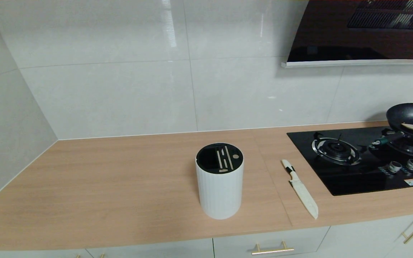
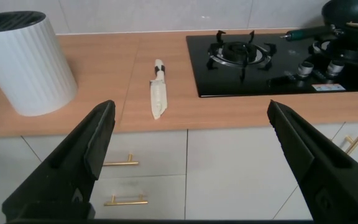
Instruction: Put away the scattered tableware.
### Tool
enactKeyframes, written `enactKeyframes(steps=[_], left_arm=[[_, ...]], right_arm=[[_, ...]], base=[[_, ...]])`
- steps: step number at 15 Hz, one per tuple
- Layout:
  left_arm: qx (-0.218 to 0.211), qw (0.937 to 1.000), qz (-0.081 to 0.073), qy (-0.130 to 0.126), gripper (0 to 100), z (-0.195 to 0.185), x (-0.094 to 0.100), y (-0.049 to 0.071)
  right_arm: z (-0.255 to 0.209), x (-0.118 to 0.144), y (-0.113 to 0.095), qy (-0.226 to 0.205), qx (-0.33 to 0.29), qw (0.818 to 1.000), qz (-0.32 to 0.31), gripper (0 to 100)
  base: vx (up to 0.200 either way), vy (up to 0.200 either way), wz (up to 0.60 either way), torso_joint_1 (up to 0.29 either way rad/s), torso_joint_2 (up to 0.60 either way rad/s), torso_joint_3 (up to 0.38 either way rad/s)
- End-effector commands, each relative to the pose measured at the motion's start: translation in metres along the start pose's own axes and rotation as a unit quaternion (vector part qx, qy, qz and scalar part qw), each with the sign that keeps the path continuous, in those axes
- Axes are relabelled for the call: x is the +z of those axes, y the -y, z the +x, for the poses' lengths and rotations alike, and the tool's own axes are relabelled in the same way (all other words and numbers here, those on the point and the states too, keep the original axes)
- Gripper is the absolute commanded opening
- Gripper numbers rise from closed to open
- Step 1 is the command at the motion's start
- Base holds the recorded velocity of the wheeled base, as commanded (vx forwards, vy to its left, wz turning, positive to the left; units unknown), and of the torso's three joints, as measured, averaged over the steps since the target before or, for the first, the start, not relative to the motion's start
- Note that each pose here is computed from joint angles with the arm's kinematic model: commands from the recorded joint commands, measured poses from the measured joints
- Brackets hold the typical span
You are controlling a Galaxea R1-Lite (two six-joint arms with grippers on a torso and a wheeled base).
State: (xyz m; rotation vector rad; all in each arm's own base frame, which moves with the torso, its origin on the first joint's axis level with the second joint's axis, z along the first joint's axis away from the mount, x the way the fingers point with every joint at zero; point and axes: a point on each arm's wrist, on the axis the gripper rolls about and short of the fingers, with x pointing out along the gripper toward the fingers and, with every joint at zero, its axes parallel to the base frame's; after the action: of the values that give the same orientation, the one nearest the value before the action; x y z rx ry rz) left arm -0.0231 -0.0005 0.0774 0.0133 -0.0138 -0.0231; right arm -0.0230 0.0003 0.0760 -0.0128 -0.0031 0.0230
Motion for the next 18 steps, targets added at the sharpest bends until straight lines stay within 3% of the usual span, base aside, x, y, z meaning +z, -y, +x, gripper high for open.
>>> enactKeyframes(steps=[1, 2, 4, 7, 9, 13, 18], left_arm=[[0.0, 1.0, 0.0, -0.001, 100, 0.0, 0.0, 0.0], [0.0, 1.0, 0.0, -0.001, 100, 0.0, 0.0, 0.0], [0.0, 1.0, 0.0, -0.001, 100, 0.0, 0.0, 0.0], [0.0, 1.0, 0.0, -0.001, 100, 0.0, 0.0, 0.0], [-0.001, 1.0, 0.0, -0.001, 100, 0.0, 0.0, 0.0], [0.0, 1.0, 0.0, -0.001, 100, 0.0, 0.0, 0.0], [0.0, 1.0, 0.0, -0.001, 100, 0.0, 0.0, 0.0]], right_arm=[[0.0, 0.0, 0.0, 0.0, 0.001, 1.0, -0.003, 100], [-0.002, 0.009, 0.0, 0.015, 0.003, 1.0, -0.018, 100], [0.001, 0.077, 0.001, 0.03, 0.026, 0.999, 0.002, 100], [0.054, 0.131, 0.001, -0.052, 0.031, 0.998, 0.001, 100], [0.107, 0.154, 0.0, -0.116, 0.037, 0.993, 0.001, 100], [0.211, 0.149, -0.007, -0.235, 0.045, 0.971, -0.001, 100], [0.296, 0.092, -0.02, -0.316, 0.055, 0.947, -0.006, 100]], base=[[0.0, 0.0, 0.0, 0.0, 0.0, 0.0], [0.0, 0.0, 0.0, 0.0, 0.0, 0.0], [0.0, 0.0, 0.0, 0.0, 0.0, 0.0], [0.0, 0.0, 0.0, 0.0, 0.0, 0.0], [0.0, 0.0, 0.0, 0.0, 0.0, 0.0], [0.0, 0.0, 0.0, 0.0, 0.0, 0.0], [0.0, 0.0, 0.0, 0.0, 0.0, 0.0]])
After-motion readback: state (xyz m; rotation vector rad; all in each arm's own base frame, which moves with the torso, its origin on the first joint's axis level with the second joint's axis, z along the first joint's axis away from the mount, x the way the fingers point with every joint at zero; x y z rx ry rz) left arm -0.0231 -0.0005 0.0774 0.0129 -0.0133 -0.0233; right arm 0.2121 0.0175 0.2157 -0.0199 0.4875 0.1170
